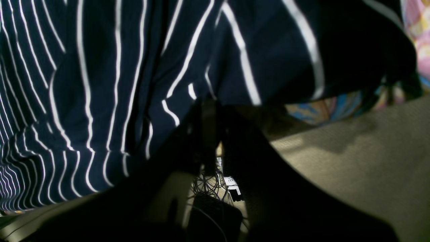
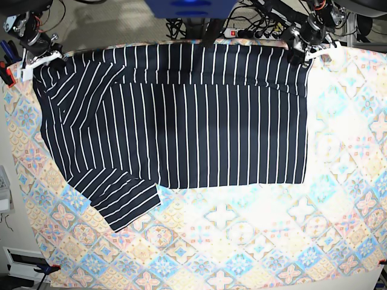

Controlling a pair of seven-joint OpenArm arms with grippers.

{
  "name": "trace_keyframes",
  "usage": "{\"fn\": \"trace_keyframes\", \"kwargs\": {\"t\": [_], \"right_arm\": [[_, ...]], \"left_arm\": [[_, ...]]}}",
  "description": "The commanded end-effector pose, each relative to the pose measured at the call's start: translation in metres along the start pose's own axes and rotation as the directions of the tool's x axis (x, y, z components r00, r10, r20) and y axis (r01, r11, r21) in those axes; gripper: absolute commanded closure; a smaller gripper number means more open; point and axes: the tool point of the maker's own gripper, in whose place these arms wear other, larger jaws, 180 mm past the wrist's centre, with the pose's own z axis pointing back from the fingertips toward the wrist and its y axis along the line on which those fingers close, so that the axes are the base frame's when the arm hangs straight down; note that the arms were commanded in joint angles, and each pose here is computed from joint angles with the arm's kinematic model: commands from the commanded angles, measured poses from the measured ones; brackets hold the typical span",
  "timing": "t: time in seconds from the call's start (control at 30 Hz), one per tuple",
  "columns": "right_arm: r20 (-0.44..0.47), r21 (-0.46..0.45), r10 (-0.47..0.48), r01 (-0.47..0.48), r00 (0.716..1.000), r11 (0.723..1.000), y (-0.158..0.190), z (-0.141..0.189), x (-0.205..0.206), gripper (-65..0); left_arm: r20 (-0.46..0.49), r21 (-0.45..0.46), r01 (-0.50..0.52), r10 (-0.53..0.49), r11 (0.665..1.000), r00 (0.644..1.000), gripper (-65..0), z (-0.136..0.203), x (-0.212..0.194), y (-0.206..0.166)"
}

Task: Fold the T-shirt properly
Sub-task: 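Pull the shirt toward the robot with both grippers, then release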

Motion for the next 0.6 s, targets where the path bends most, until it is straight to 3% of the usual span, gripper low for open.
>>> {"fn": "trace_keyframes", "kwargs": {"t": [0.0, 0.07, 0.13, 0.23, 0.3, 0.57], "right_arm": [[0.053, -0.010, 0.023, -0.023, 0.998, 1.000, -0.003, 0.006, 0.019, -1.1], [0.060, -0.013, 0.024, -0.024, 0.998, 1.000, -0.004, 0.007, 0.021, -4.7], [0.072, -0.012, 0.041, -0.040, 0.997, 0.999, -0.001, 0.009, 0.027, -9.9], [0.082, -0.012, 0.057, -0.057, 0.995, 0.998, 0.002, 0.012, 0.032, -17.8], [0.083, -0.014, 0.059, -0.058, 0.995, 0.998, 0.001, 0.013, 0.031, -20.3], [0.154, -0.089, 0.018, -0.005, 0.988, 0.996, -0.028, 0.036, 0.045, -20.6]], "left_arm": [[0.034, -0.011, 0.016, -0.015, 1.000, 0.999, 0.0, 0.004, 0.010, -0.004], [0.030, -0.013, 0.014, -0.013, 1.000, 0.999, 0.0, 0.004, 0.009, -0.004], [-0.008, -0.015, 0.011, -0.011, 1.000, 1.000, -4.5, 0.004, 0.004, -0.005], [-0.011, -0.005, -0.005, 0.005, 1.000, 1.000, -17.8, 0.009, 0.007, 0.000], [-0.014, 0.002, -0.015, 0.015, 1.000, 1.000, -23.4, 0.012, 0.007, 0.004], [0.030, 0.067, -0.046, 0.044, 0.997, 0.999, -25.5, 0.036, 0.017, 0.034]]}}
